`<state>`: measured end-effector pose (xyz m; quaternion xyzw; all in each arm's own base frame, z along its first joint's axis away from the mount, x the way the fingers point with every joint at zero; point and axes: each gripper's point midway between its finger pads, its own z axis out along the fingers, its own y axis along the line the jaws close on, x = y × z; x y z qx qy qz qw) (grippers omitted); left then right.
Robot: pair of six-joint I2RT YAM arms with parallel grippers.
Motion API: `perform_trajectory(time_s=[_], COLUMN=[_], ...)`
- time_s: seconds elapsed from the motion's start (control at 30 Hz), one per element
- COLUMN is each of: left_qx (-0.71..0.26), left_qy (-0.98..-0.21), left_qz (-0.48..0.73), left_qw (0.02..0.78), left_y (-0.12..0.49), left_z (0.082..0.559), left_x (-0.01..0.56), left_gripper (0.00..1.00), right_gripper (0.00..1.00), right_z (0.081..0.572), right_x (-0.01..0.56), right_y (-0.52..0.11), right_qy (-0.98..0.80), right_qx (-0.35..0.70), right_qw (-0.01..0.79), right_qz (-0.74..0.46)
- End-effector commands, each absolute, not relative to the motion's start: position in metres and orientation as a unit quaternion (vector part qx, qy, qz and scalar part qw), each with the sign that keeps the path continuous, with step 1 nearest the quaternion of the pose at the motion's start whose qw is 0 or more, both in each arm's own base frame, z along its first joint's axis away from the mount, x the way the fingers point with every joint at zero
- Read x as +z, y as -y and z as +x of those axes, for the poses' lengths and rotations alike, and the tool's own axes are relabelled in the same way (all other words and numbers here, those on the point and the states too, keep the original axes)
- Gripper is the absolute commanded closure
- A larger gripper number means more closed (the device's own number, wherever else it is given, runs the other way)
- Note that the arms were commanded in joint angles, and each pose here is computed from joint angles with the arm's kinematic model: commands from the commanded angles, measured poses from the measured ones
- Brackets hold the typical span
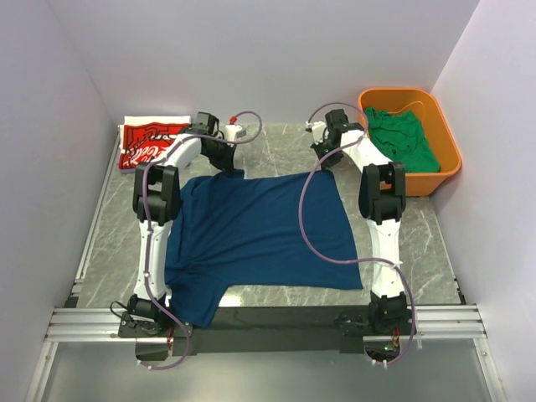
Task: Fold and stack the t-shirts
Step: Fold the tshirt
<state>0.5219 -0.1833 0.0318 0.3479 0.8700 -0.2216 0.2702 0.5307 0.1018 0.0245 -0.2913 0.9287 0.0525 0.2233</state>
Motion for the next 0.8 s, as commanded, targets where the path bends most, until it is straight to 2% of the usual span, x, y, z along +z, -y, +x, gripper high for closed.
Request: perform_trajectory(time_s=[0.0, 0.1, 0.17, 0.3, 0.33, 0.4, 0.43, 0.5, 0.53, 0.6, 0.63, 0.67, 0.73, 0.77], left_qx=[-0.211, -0.212, -0.212, -0.234, -0.244, -0.239, -0.252, -0.244, -0.255, -0.245, -0.248, -0.235, -0.237, -0.229], left_qy=[-0.84, -0.812, -0.791, -0.771, -0.78, -0.773, -0.786, -0.773, -0.784, -0.764, -0.772, -0.759, -0.763, -0.765], left_qz=[0.32, 0.302, 0.328, 0.393, 0.398, 0.434, 0.439, 0.488, 0.493, 0.542, 0.55, 0.572, 0.574, 0.57], left_qw=[0.385, 0.451, 0.471, 0.444, 0.417, 0.397, 0.355, 0.325, 0.277, 0.25, 0.203, 0.207, 0.178, 0.193], left_y=[0.163, 0.141, 0.134, 0.139, 0.138, 0.134, 0.13, 0.122, 0.115, 0.106, 0.097, 0.092, 0.083, 0.083], left_z=[0.56, 0.565, 0.551, 0.494, 0.474, 0.433, 0.404, 0.354, 0.318, 0.269, 0.235, 0.22, 0.189, 0.187], left_x=[0.13, 0.195, 0.225, 0.237, 0.218, 0.217, 0.187, 0.177, 0.143, 0.131, 0.102, 0.101, 0.085, 0.091], left_gripper=[0.99, 0.99, 0.99, 0.99, 0.99, 0.99, 0.99, 0.99, 0.99, 0.99, 0.99, 0.82, 0.6, 0.48], right_gripper=[1.0, 1.0, 1.0, 1.0, 1.0, 1.0, 1.0, 1.0, 1.0, 1.0, 1.0, 1.0, 1.0, 1.0], right_z=[0.533, 0.529, 0.518, 0.485, 0.477, 0.458, 0.45, 0.423, 0.405, 0.381, 0.372, 0.354, 0.335, 0.331], right_x=[0.082, 0.116, 0.137, 0.148, 0.155, 0.143, 0.149, 0.129, 0.12, 0.108, 0.108, 0.092, 0.079, 0.077], right_y=[-0.089, -0.08, -0.079, -0.081, -0.083, -0.08, -0.079, -0.074, -0.073, -0.069, -0.068, -0.064, -0.058, -0.058], right_qy=[-0.916, -0.905, -0.897, -0.888, -0.884, -0.884, -0.881, -0.881, -0.882, -0.877, -0.873, -0.876, -0.872, -0.87], right_qx=[0.05, 0.044, 0.048, 0.065, 0.069, 0.072, 0.069, 0.075, 0.081, 0.085, 0.081, 0.082, 0.075, 0.074], right_qw=[0.276, 0.312, 0.326, 0.308, 0.309, 0.285, 0.287, 0.249, 0.229, 0.196, 0.192, 0.166, 0.148, 0.143], right_qz=[-0.286, -0.285, -0.294, -0.336, -0.343, -0.363, -0.369, -0.394, -0.403, -0.431, -0.441, -0.446, -0.46, -0.466])
